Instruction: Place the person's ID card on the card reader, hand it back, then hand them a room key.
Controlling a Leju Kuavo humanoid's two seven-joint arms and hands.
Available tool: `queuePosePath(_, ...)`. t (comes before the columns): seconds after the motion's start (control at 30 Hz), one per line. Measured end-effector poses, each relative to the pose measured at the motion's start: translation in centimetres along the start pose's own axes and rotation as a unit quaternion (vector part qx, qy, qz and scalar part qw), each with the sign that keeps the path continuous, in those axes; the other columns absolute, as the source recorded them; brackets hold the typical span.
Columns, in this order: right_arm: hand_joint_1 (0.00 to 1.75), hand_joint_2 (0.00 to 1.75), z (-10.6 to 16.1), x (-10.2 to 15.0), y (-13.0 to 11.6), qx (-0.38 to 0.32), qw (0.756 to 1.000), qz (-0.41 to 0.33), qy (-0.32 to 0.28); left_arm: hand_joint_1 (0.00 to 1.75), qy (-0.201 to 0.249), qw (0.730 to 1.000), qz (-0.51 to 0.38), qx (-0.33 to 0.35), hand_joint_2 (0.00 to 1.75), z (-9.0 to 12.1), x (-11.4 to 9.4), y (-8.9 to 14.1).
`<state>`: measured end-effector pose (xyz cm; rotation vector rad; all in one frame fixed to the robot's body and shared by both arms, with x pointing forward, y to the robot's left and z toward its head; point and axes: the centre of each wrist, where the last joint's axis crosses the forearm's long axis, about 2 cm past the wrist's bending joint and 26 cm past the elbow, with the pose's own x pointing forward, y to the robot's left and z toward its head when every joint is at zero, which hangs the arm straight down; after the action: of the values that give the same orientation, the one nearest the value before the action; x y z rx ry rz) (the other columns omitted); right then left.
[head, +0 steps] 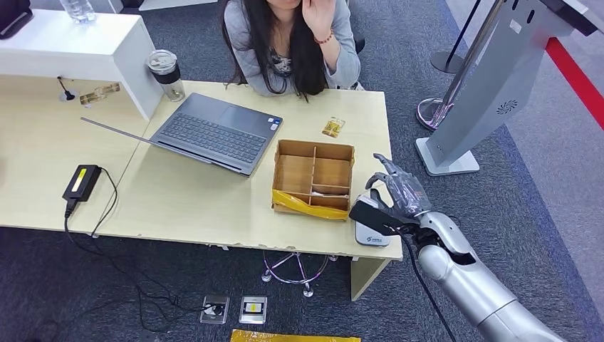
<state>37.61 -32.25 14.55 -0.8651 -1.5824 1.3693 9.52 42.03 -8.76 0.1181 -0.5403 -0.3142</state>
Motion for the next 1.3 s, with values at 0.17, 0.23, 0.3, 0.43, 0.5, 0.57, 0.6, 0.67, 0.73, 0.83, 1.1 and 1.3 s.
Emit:
queuePosePath(0.17,1.75,1.75,0.6,0.1,1.0,0.023,1.0,-0.004,0.0,0.0,0.0,1.0,0.0,0.001,0.0,0.0,0.0,0.0)
queuePosePath(0.23,1.75,1.75,0.7,0.0,1.3,0.036,0.999,-0.005,0.0,0.0,0.0,1.0,0.0,0.001,0.0,0.0,0.0,0.0)
queuePosePath(0.3,1.75,1.75,0.8,0.0,1.6,0.051,0.999,-0.008,0.002,0.0,0.0,1.0,0.0,0.001,0.0,0.0,0.0,0.0)
queuePosePath(0.43,1.75,1.75,0.9,-0.5,2.1,0.08,0.997,-0.02,0.008,0.0,0.0,1.0,-0.001,0.0,0.0,0.0,0.0,0.0)
queuePosePath(0.5,1.75,1.75,1.0,-0.9,2.3,0.09,0.996,-0.024,0.012,0.0,0.0,1.0,-0.001,0.0,0.0,0.0,0.0,0.0)
queuePosePath(0.57,1.75,1.75,1.0,-1.2,2.4,0.094,0.995,-0.025,0.013,0.0,0.0,1.0,-0.001,0.0,0.0,0.0,0.0,0.0)
queuePosePath(0.6,1.75,1.75,1.0,-1.3,2.3,0.094,0.995,-0.025,0.013,0.0,0.0,1.0,-0.001,0.0,0.0,0.0,0.0,0.0)
queuePosePath(0.67,1.75,1.75,0.9,-1.5,2.3,0.096,0.995,-0.024,0.014,0.0,0.0,1.0,0.0,0.0,0.0,0.0,0.0,0.0)
queuePosePath(0.73,1.75,1.75,0.8,-1.7,2.3,0.098,0.995,-0.023,0.018,0.0,0.0,1.0,0.0,0.0,0.0,0.0,0.0,0.0)
queuePosePath(0.83,1.75,1.75,0.8,-2.0,2.3,0.103,0.994,-0.022,0.022,0.0,0.0,1.0,0.0,0.0,0.0,0.0,0.0,0.0)
queuePosePath(1.1,1.75,1.75,0.9,-2.4,2.5,0.115,0.992,-0.03,0.034,0.0,0.0,1.0,0.0,-0.001,0.0,0.0,0.0,0.0)
queuePosePath(1.3,1.75,1.75,1.1,-2.7,2.5,0.118,0.991,-0.043,0.043,0.0,0.0,1.0,0.0,-0.001,0.0,0.0,0.0,0.0)
